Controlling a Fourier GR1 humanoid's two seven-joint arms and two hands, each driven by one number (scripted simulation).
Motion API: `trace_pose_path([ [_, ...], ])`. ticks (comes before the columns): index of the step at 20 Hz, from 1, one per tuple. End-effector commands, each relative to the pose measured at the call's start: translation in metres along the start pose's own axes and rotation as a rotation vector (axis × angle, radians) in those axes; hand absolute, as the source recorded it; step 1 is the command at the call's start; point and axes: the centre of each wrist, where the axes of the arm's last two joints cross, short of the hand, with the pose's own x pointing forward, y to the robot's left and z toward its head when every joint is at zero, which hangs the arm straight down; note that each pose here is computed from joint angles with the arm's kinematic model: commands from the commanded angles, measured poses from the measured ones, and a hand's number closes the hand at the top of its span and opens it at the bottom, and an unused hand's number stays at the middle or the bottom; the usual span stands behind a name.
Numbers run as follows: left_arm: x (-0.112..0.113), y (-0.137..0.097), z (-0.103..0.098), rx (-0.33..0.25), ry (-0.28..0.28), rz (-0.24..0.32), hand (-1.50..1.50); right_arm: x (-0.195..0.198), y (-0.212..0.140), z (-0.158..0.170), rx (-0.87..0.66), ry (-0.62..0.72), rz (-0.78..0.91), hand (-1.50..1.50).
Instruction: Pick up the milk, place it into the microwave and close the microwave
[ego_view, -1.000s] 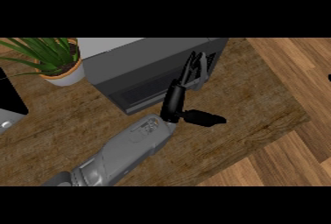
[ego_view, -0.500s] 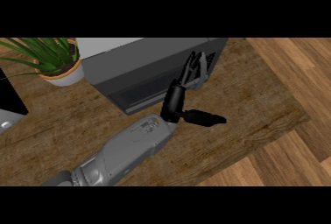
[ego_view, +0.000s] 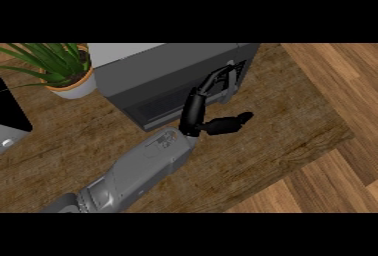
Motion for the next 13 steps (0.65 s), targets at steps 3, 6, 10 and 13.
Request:
trace_pose_path([
  [3,-0.019,0.024,-0.013,0.018,0.094,-0.220,-1.50,0.004,-0.001,-0.003,0.008,0.003,-0.001,-1.50],
  [6,-0.026,0.049,-0.018,0.064,0.092,-0.347,-1.50,0.004,-0.001,0.000,-0.014,0.009,-0.004,-1.50],
  [10,-0.024,0.052,-0.026,0.088,0.126,-0.366,-1.50,0.009,-0.005,0.003,-0.032,0.016,0.014,-1.50],
  [13,-0.022,0.046,-0.029,0.086,0.129,-0.372,-1.50,0.013,-0.005,0.004,-0.026,0.017,0.019,-1.50],
])
